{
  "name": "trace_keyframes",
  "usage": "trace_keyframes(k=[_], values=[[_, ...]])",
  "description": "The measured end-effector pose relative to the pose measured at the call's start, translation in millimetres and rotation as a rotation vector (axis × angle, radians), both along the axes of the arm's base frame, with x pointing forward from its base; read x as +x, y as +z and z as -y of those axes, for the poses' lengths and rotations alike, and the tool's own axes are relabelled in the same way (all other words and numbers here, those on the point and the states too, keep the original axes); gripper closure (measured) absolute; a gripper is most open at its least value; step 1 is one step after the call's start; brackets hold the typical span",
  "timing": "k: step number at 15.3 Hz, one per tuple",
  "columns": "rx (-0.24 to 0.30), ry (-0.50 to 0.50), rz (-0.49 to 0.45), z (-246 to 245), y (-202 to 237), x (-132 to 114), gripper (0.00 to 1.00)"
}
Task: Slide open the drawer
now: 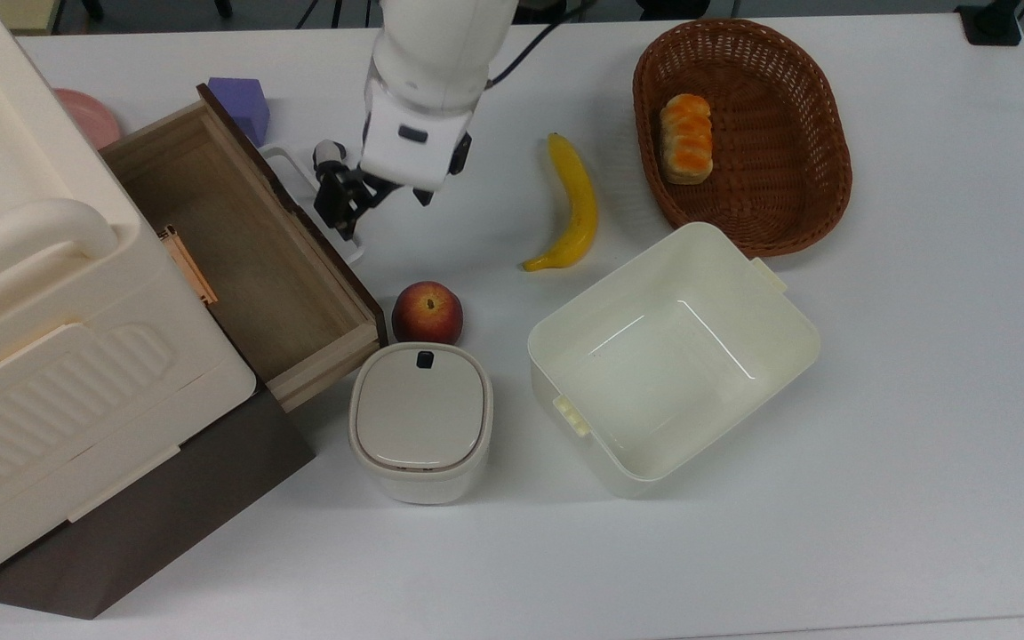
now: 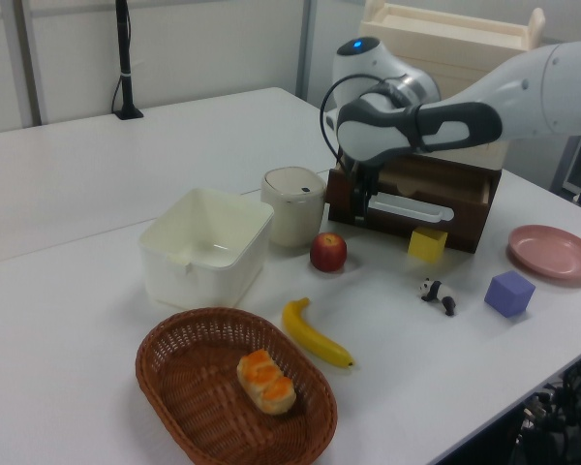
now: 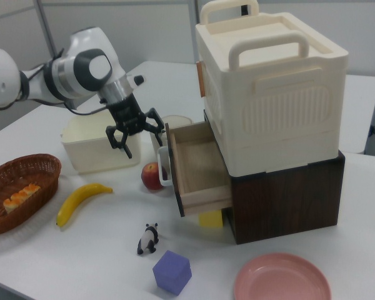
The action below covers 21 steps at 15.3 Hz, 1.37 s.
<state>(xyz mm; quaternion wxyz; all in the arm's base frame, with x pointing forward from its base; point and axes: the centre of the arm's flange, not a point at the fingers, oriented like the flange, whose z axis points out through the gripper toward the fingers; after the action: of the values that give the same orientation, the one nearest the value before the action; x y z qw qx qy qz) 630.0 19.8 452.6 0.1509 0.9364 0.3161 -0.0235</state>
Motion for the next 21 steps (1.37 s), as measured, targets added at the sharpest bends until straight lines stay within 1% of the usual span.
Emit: trace_keyframes(k=[3, 6, 7, 9, 11, 14, 16, 18, 21], values=[[0.005, -0.035, 0.049, 2.1, 26.7, -5.8, 0.0], [-0.002, -0.058, 0.038, 4.2, 39.1, -8.8, 0.0], [0.003, -0.066, 0.039, 3.9, 46.7, -9.0, 0.0], [0.036, -0.105, 0.049, 0.4, 66.5, -12.2, 0.0], [0.076, -0.204, 0.073, -5.6, 89.4, -21.4, 0.0], [0.132, -0.448, 0.112, -14.7, 115.9, -40.5, 0.0], [0.163, -0.596, 0.141, -9.9, 125.8, -46.7, 0.0], [0.183, -0.681, 0.156, 8.6, 131.6, -49.0, 0.0], [0.197, -0.758, 0.151, 36.5, 139.2, -55.6, 0.0]])
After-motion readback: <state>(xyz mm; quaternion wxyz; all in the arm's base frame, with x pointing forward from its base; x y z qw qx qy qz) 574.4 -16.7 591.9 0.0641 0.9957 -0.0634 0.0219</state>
